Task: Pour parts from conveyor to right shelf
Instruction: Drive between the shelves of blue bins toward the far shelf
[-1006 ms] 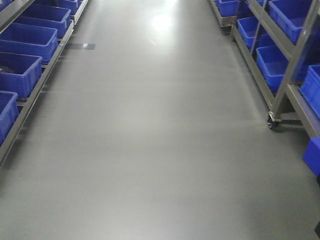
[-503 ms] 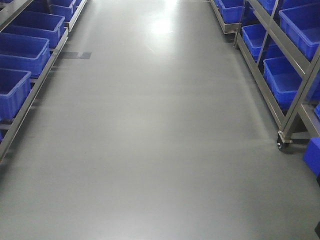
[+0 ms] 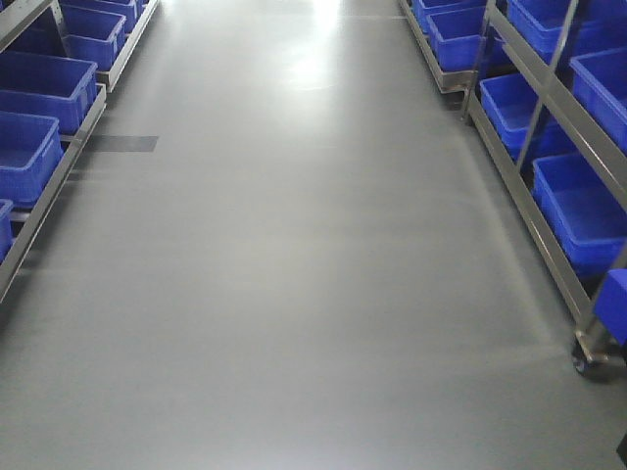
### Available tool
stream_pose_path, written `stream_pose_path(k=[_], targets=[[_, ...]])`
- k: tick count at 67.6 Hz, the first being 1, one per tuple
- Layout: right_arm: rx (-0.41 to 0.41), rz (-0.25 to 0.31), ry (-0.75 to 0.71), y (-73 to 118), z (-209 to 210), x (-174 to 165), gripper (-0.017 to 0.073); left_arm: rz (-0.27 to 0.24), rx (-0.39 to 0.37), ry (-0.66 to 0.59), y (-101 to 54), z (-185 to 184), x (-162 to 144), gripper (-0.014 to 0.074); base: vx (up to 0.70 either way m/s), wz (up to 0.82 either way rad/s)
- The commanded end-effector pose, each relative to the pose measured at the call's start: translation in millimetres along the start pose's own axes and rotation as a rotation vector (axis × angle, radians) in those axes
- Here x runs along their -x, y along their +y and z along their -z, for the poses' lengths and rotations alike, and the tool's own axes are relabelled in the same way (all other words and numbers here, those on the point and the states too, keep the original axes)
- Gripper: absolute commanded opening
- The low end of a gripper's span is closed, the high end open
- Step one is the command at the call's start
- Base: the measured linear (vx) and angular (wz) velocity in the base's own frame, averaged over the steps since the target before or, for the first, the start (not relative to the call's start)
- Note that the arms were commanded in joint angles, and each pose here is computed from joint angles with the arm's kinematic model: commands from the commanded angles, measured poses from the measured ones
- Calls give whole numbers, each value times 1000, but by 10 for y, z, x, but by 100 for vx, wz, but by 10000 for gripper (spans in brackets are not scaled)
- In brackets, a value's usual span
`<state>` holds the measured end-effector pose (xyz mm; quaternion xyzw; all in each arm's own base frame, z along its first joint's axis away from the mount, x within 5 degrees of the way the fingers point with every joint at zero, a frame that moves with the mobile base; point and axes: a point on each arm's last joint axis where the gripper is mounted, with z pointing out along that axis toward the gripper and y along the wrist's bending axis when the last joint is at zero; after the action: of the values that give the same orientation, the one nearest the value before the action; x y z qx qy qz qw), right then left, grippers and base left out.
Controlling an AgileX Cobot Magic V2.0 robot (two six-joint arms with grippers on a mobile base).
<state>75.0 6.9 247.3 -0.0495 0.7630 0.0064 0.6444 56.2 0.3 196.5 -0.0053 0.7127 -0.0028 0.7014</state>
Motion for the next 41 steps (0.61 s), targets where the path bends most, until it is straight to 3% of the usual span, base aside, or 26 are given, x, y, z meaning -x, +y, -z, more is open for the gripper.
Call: stream_pose_path(k=[1, 41], targets=[[-36, 7, -86, -36, 11, 143, -1, 14, -7, -97, -5, 18, 135, -6, 68, 6], [-36, 7, -86, -36, 11, 143, -1, 14, -7, -97, -5, 18, 135, -6, 69, 4]])
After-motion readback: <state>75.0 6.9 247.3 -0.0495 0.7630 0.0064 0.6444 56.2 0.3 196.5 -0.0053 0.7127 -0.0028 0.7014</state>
